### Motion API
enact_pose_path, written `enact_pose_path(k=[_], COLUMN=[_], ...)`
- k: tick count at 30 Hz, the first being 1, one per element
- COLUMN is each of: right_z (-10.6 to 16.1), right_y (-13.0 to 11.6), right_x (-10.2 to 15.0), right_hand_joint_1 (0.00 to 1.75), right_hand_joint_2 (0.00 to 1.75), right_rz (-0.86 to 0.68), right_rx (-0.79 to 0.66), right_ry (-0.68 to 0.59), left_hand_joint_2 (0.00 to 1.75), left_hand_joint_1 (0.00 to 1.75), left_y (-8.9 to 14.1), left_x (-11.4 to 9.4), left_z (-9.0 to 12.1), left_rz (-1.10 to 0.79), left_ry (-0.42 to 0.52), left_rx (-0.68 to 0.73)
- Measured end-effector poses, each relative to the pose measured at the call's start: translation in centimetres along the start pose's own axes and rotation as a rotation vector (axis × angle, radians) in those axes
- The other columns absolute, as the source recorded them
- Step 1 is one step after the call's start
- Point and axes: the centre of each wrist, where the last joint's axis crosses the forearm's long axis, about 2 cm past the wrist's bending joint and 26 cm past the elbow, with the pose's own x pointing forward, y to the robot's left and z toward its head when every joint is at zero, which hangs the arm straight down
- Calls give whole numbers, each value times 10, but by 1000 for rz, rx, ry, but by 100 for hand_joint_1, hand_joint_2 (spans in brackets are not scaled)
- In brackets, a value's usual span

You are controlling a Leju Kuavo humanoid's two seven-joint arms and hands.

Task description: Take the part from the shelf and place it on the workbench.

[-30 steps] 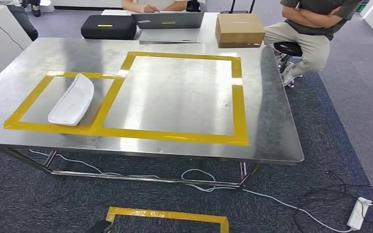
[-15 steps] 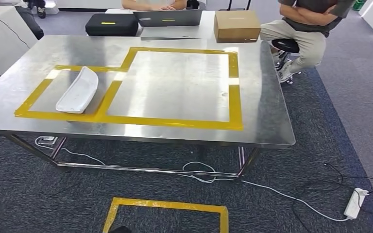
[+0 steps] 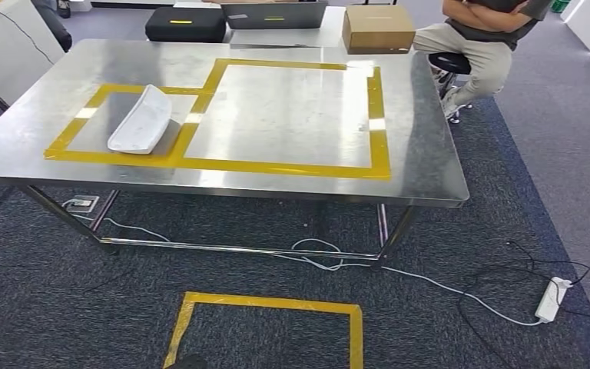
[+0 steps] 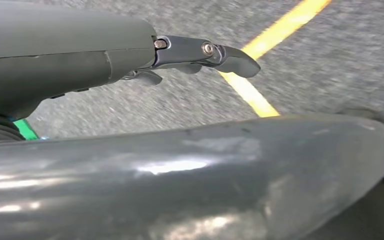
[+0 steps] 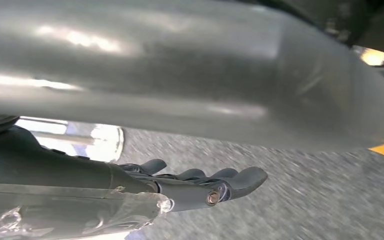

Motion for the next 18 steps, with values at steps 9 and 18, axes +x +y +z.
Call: enact_pose_path(k=[9,18], right_z=[0,1], right_y=[2,2], right_x=[-1,6], right_hand_joint_1=[0,0], right_hand_joint_2=[175,175], right_rz=[-54,-55], right_rx=[31,30], right_ry=[31,17], left_hand_joint_2=[0,0], left_hand_joint_1=[0,0], left_y=[2,3], left_x=[-5,-7], left_z=[-1,-1], left_rz=[-48,-57], left_ry=[46,60], left_rx=[-7,-12])
